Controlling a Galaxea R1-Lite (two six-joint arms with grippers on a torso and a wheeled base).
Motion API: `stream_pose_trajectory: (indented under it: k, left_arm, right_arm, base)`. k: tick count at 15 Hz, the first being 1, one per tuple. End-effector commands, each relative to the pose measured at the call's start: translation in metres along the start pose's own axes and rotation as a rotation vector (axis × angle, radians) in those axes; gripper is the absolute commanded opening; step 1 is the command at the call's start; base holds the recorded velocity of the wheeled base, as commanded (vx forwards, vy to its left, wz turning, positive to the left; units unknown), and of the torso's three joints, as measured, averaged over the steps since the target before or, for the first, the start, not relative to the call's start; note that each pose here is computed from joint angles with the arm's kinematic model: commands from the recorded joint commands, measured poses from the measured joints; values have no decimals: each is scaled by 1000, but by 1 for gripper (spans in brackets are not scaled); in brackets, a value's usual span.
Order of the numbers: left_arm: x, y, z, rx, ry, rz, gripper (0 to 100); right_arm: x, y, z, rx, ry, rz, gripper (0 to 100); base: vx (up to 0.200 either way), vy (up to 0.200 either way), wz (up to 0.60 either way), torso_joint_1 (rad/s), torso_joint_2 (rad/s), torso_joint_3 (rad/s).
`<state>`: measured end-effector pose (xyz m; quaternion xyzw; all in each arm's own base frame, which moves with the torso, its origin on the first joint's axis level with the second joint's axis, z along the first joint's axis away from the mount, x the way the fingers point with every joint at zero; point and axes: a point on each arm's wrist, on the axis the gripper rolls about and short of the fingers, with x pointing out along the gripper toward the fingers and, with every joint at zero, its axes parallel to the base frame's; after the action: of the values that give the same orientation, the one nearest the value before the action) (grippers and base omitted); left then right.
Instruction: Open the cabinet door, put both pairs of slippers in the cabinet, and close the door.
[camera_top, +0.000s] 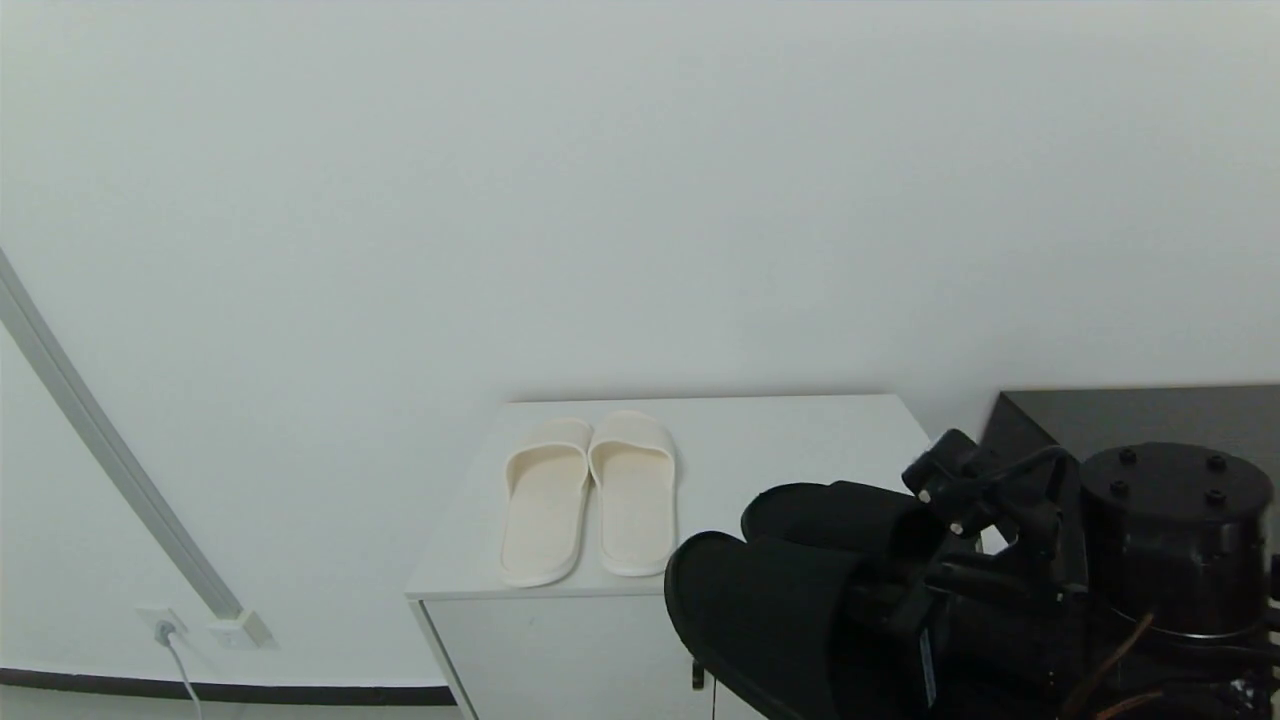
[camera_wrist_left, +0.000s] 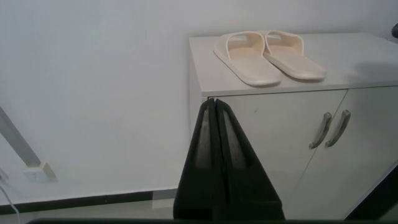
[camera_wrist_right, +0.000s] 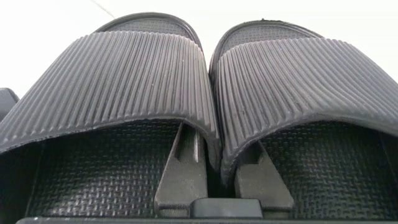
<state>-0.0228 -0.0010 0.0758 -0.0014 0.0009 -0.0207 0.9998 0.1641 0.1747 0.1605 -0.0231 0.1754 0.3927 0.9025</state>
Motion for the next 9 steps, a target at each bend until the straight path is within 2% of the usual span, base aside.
stream_pose_trajectory:
  k: [1,5,9]
  left_arm:
    - [0,0,0,0,0,0,0]
    - [0,0,0,0,0,0,0]
    - [0,0,0,0,0,0,0]
  right_arm:
    - [-9,0,-3,-1,-2,4,0]
    - [-13,1,-12,-6,24,54,0]
    - [-16,1,-18,-58,38,62,0]
  base:
    - [0,0,0,0,0,0]
    - [0,0,0,0,0,0]
    - [-200,0,0,10,2,1]
